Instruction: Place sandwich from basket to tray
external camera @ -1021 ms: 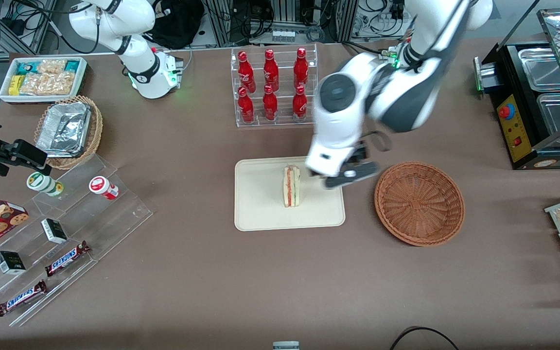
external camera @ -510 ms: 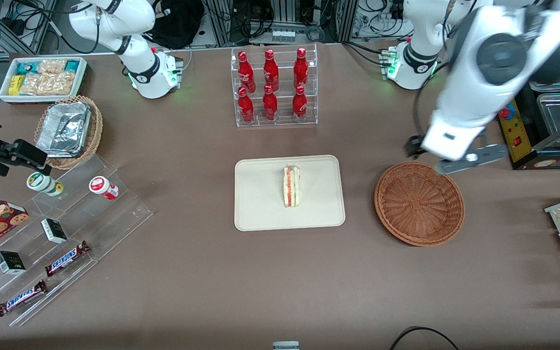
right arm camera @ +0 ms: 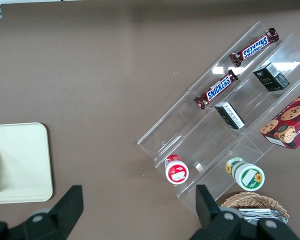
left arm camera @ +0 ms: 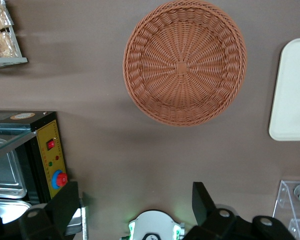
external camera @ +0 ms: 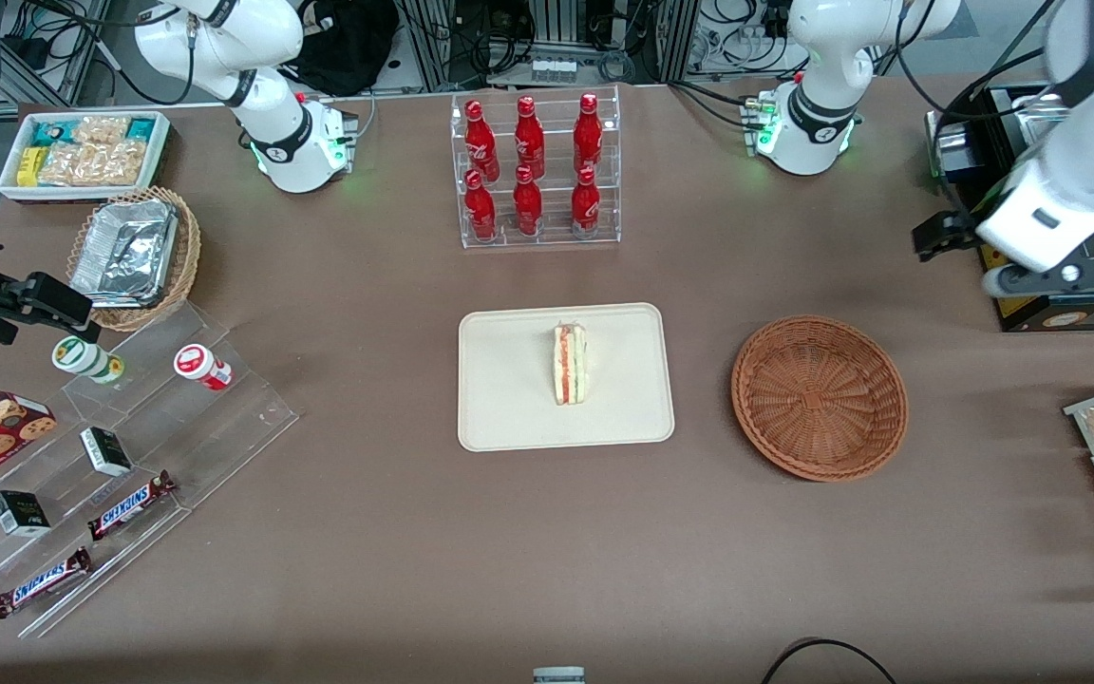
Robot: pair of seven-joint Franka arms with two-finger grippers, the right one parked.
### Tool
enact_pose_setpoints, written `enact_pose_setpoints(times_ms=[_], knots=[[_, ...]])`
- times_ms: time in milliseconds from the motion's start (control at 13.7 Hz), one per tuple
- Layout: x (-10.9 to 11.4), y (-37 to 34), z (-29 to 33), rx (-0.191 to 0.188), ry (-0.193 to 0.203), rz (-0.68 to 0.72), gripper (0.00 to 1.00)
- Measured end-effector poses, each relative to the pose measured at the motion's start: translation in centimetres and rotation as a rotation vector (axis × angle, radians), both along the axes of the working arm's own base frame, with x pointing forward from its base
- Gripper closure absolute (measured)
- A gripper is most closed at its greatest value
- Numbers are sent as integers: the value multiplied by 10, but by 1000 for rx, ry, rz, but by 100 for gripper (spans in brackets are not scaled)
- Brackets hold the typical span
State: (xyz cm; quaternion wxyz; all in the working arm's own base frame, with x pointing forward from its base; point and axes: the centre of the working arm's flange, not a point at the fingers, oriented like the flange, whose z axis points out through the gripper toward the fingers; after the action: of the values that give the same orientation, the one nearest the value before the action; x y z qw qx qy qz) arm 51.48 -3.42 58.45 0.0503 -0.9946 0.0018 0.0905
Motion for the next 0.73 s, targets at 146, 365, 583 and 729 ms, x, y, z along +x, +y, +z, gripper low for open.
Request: enact_pose_setpoints(times_ms=[146, 365, 583, 729], knots=[[-2, 7, 4, -4, -5, -1, 0], [2, 4, 12, -8, -27, -8, 0], [16, 2, 16, -19, -38, -15, 0], [23, 2, 12, -27, -33, -15, 0]])
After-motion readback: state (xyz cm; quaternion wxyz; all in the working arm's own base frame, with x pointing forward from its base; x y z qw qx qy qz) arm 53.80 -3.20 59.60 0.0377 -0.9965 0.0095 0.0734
